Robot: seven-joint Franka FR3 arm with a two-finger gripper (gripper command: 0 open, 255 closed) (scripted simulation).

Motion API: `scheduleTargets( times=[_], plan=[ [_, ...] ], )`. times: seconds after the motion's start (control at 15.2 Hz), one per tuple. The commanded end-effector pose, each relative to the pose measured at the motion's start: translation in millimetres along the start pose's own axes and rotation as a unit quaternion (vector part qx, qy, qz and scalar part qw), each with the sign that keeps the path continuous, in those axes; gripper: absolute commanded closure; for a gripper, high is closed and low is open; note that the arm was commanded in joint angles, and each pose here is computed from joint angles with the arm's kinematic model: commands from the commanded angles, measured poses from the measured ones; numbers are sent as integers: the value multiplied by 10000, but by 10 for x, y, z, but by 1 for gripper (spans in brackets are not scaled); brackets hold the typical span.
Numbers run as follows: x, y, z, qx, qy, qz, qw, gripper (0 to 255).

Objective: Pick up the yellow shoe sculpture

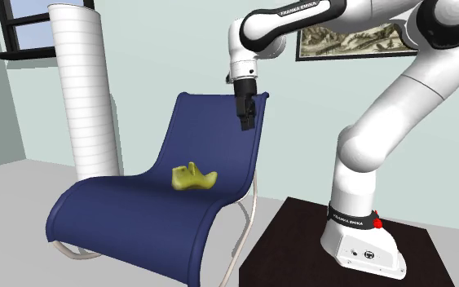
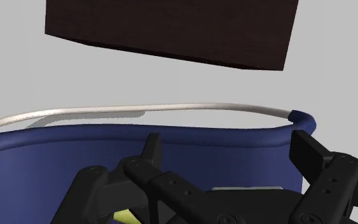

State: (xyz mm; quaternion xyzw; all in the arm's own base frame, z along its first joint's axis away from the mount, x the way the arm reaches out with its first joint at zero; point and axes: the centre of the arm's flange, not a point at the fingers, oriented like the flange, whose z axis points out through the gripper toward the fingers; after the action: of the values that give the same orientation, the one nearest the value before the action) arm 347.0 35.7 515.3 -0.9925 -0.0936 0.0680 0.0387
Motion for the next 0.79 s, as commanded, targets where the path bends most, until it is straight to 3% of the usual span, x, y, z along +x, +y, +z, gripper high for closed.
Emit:
scheduleTargets(
  times=[0.0,0.33,0.73],
  plan=[
    [247,-17,93,-60,108,-200,9997,0],
    [785,-77,336,-201,345,-678,9969,0],
    [1434,-208,596,-370,628,-1249,9895,0]
  ],
)
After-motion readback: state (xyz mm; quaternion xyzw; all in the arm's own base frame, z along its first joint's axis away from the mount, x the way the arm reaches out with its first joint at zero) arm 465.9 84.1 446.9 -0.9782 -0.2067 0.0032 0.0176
